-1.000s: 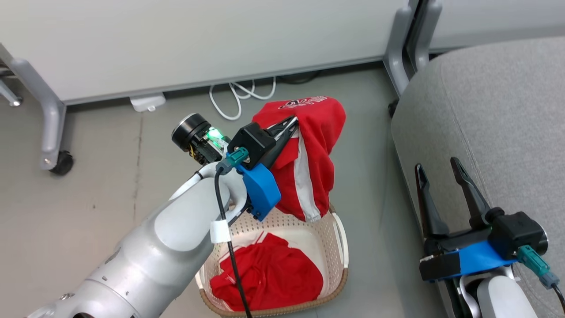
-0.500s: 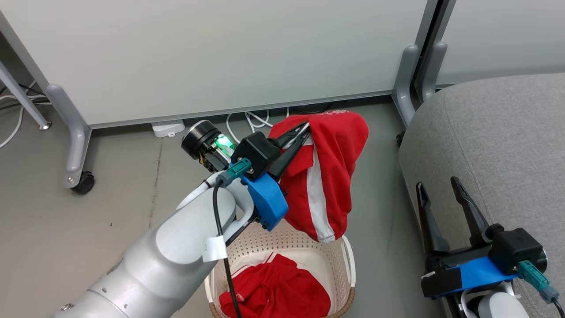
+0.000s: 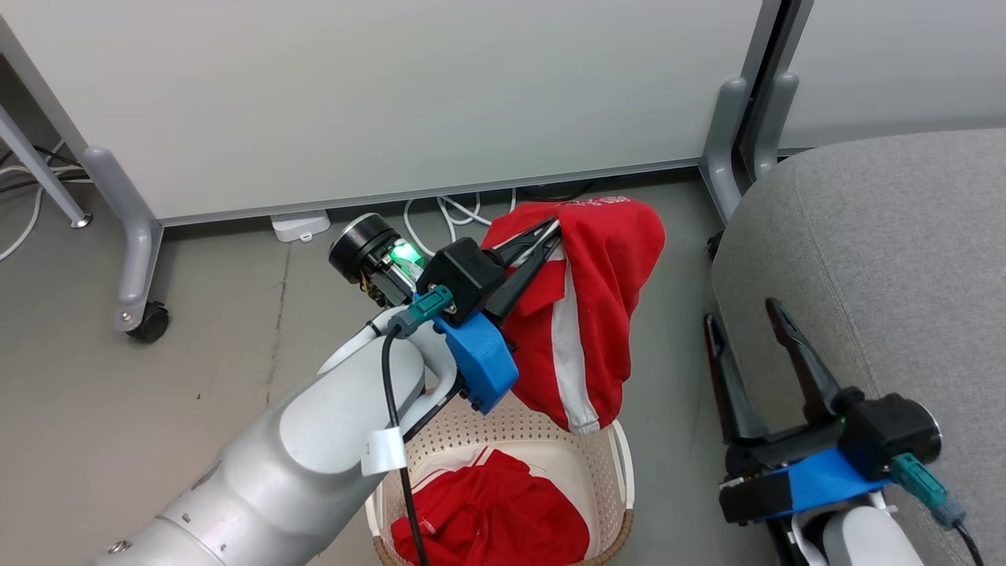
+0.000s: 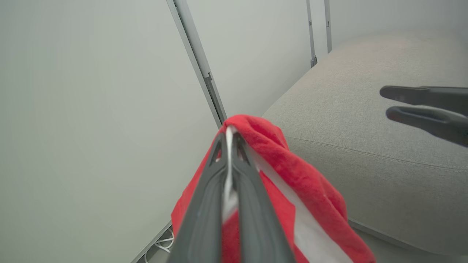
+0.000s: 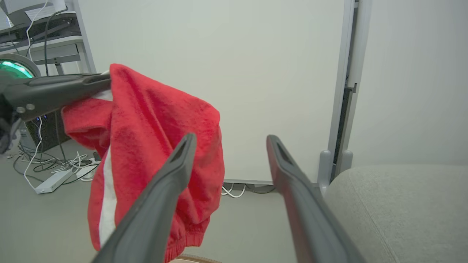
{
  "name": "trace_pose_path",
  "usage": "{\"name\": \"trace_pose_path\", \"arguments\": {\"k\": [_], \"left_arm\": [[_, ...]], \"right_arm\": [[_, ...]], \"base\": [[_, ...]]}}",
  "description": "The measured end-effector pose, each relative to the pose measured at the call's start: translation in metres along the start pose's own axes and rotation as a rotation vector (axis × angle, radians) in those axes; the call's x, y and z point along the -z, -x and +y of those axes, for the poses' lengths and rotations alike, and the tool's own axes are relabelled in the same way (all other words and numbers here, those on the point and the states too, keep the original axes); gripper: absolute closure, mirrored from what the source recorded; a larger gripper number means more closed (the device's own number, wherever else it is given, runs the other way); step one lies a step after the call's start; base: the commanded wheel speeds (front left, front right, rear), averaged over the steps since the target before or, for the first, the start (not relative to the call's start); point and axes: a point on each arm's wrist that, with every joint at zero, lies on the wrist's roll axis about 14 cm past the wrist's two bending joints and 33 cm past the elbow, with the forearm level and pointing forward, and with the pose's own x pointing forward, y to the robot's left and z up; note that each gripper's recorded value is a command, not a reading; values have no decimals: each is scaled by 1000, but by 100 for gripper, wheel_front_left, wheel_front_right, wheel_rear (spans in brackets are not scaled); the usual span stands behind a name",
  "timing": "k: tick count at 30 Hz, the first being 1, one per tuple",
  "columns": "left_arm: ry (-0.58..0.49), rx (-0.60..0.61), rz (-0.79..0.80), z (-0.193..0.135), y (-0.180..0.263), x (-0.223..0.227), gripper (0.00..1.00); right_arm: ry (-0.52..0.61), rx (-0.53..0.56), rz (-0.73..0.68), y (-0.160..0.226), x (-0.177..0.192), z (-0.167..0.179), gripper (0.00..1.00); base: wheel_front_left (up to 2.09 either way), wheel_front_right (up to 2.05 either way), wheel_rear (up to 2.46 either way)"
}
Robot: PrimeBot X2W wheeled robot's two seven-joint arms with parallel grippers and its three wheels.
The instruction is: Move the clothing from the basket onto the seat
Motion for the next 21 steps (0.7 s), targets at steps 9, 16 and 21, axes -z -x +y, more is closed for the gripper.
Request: {"name": "trace_pose_path", "arguments": {"k": [9, 16, 21], "left_arm": [[5, 4, -3, -2, 0, 0, 100], [13, 5, -11, -4, -2, -1, 100], [9, 5, -16, -3, -3, -3, 100]], "right_arm": [[29, -199, -42, -27, -12, 61, 0], [65, -302, 0, -47, 4, 88, 0], [110, -331, 92, -54, 34, 91, 0]], "base": [[0, 0, 0], [0, 0, 0], [0, 0, 0]]}}
